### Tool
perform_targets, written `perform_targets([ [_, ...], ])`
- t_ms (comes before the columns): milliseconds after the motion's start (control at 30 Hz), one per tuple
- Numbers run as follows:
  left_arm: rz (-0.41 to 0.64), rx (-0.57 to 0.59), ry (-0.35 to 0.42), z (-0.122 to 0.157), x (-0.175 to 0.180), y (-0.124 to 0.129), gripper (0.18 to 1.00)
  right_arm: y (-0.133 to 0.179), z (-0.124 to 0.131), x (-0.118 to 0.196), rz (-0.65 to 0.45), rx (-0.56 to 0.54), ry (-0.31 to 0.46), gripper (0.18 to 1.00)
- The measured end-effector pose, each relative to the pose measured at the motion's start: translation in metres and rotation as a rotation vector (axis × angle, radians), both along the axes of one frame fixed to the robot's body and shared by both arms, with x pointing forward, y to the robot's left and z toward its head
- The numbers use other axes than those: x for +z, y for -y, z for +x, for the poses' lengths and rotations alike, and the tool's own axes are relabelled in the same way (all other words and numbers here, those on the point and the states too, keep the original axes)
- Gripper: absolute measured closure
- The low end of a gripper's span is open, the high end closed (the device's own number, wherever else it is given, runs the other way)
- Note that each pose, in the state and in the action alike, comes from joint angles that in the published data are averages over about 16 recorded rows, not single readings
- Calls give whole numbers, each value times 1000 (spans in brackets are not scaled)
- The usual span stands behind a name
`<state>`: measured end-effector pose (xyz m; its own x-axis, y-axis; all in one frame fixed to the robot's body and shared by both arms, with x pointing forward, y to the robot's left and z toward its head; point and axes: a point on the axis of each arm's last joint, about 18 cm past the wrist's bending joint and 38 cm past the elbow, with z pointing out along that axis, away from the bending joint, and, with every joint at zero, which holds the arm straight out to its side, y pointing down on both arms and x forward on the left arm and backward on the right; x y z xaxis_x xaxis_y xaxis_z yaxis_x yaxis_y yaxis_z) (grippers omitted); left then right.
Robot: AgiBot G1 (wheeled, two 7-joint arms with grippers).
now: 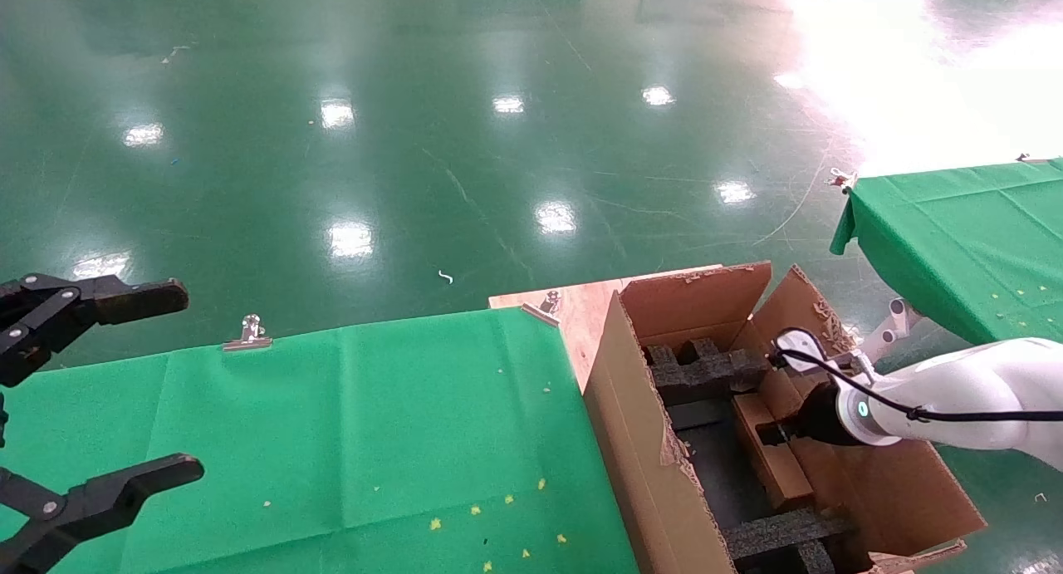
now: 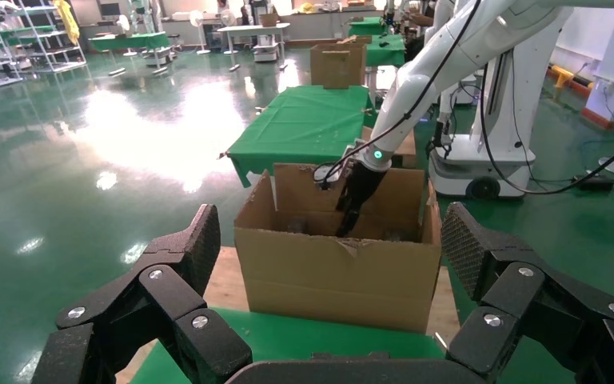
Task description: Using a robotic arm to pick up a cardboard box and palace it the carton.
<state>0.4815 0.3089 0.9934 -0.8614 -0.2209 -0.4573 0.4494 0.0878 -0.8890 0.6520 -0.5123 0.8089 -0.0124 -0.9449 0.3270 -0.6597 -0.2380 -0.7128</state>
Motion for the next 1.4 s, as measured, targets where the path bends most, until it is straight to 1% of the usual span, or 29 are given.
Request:
perform_targets([
  [167, 0, 0, 0, 0, 0, 0, 183, -6, 5, 32, 17, 24, 76, 353],
  [267, 0, 0, 0, 0, 0, 0, 183, -13, 8, 58, 39, 50, 140, 295],
  [333, 0, 0, 0, 0, 0, 0, 183, -21, 9, 77, 61, 76, 189, 274],
  [433, 0, 0, 0, 0, 0, 0, 183, -38, 7, 106, 107, 128, 265, 236],
  [567, 0, 0, 0, 0, 0, 0, 183, -67, -2, 141, 184, 210, 357, 210],
  [667, 0, 0, 0, 0, 0, 0, 183, -90, -11, 163, 241, 277, 412, 195],
  [767, 0, 0, 0, 0, 0, 0, 183, -111, -22, 180, 291, 338, 452, 187],
  [867, 0, 0, 0, 0, 0, 0, 183, -127, -30, 191, 327, 383, 475, 179],
  [1067, 0, 1, 0, 0, 0, 0, 183, -139, -36, 199, 353, 419, 482, 178],
  [1200, -1, 1, 0, 0, 0, 0, 183, -144, -36, 198, 355, 435, 469, 178],
  [1400, -1, 1, 0, 0, 0, 0, 183, -153, -35, 192, 351, 476, 430, 178],
])
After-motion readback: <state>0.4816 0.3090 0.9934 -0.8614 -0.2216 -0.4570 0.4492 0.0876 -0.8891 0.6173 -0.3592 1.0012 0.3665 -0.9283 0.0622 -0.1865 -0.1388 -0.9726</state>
